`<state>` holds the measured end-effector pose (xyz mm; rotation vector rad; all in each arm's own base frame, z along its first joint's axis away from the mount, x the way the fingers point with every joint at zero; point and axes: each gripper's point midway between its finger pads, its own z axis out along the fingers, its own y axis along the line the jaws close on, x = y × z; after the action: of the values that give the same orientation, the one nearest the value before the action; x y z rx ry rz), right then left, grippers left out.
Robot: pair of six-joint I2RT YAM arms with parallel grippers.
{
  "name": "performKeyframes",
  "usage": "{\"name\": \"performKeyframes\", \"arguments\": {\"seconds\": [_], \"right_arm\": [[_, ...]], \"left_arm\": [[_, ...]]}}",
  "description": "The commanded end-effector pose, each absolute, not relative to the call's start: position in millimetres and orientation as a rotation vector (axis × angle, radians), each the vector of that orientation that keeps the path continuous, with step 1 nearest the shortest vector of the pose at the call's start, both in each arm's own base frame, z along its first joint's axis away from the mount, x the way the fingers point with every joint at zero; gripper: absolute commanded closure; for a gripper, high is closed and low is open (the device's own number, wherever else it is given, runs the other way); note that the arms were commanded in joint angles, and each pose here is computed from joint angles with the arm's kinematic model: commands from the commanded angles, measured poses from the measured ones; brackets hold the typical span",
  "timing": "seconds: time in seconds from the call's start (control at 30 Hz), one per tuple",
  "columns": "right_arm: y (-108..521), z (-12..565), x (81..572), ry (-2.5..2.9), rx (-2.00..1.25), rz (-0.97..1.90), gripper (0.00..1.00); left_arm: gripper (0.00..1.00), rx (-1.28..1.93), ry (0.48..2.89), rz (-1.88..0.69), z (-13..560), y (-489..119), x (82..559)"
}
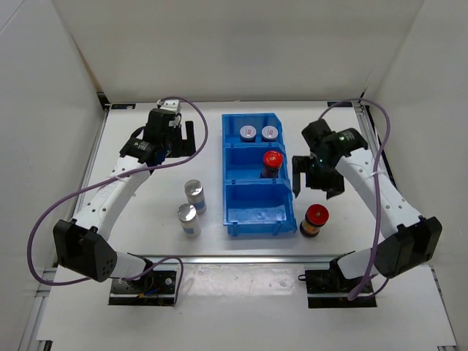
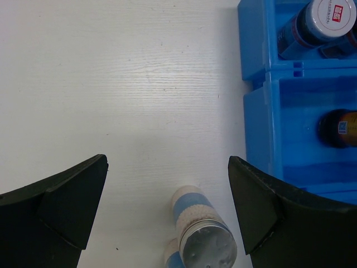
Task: Organize the condiment bottles
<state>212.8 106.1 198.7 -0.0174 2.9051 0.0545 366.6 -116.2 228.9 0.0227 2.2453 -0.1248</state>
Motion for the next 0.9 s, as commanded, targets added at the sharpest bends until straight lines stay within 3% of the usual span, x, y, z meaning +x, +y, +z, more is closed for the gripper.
{"name": "performKeyframes", "arguments": {"seconds": [0.0, 0.3, 0.7, 0.87], "right_arm": [[98.5, 182.7, 176.8, 3.040, 0.096, 0.014, 0.00], [87.7, 149.1, 141.3, 3.200, 0.149, -0.078, 0.00], [85.9, 123.7, 154.1, 3.231, 0.162, -0.190, 0.00], [82.5, 115.5, 158.4, 3.246, 0.157, -0.259, 0.12]], "left_arm": [[0.00, 0.002, 2.216, -0.162, 237.9, -117.9, 363.7], [0.00, 0.008, 2.228, -0.168, 232.7, -118.1, 359.6], [0.00, 0.008, 2.224, -0.143, 231.7, -113.0, 356.1], [0.00, 0.008, 2.224, -0.143, 231.7, -113.0, 356.1]]}}
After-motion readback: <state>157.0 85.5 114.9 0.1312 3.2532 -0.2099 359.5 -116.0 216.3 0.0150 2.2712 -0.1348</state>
